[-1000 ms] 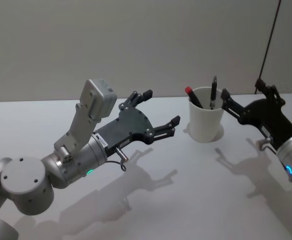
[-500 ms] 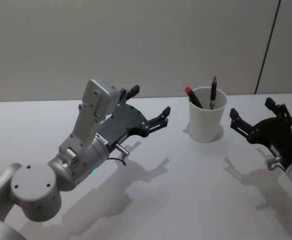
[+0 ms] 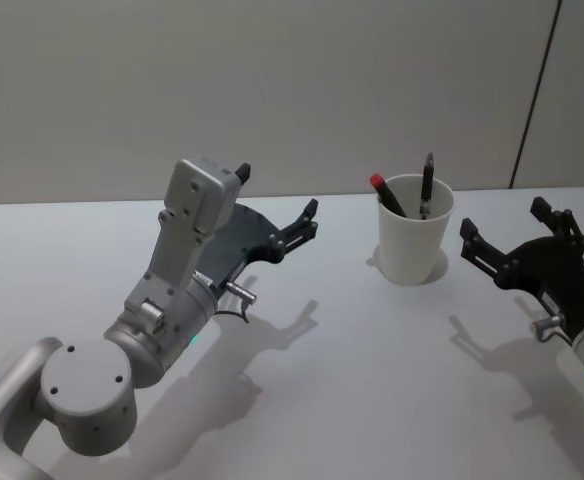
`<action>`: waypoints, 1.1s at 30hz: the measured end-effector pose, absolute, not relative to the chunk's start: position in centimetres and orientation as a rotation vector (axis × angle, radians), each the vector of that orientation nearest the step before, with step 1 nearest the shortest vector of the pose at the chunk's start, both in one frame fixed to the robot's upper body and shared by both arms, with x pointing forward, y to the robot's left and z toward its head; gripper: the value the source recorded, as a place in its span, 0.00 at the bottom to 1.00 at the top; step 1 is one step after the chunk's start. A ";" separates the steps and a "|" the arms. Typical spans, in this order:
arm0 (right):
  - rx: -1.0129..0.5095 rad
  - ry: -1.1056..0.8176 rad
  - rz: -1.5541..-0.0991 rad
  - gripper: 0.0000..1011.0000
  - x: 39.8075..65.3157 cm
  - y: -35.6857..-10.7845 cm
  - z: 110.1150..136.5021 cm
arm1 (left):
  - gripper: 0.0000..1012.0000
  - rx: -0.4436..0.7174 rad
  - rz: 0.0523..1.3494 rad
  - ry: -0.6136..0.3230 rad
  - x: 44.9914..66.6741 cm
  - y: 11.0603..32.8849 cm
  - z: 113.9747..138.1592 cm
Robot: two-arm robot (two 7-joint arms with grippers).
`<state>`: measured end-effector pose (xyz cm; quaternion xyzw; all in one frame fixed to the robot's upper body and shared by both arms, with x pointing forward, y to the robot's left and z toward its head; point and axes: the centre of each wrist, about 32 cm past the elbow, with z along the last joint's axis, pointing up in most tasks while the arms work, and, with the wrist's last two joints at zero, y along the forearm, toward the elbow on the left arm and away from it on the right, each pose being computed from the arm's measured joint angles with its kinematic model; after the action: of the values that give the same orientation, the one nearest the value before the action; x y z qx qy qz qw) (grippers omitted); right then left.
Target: Place the pen into the pen holder.
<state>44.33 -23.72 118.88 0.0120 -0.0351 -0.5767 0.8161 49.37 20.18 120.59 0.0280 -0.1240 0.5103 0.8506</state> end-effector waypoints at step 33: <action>0.026 -0.075 -1.230 0.99 44.3 -23.7 118.9 | 0.99 0.061 1.125 -0.268 49.2 19.8 120.5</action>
<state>44.33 -23.71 118.87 0.0122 -0.0351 -0.5766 0.8162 49.20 19.84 120.45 0.0289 -0.1266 0.5315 0.8370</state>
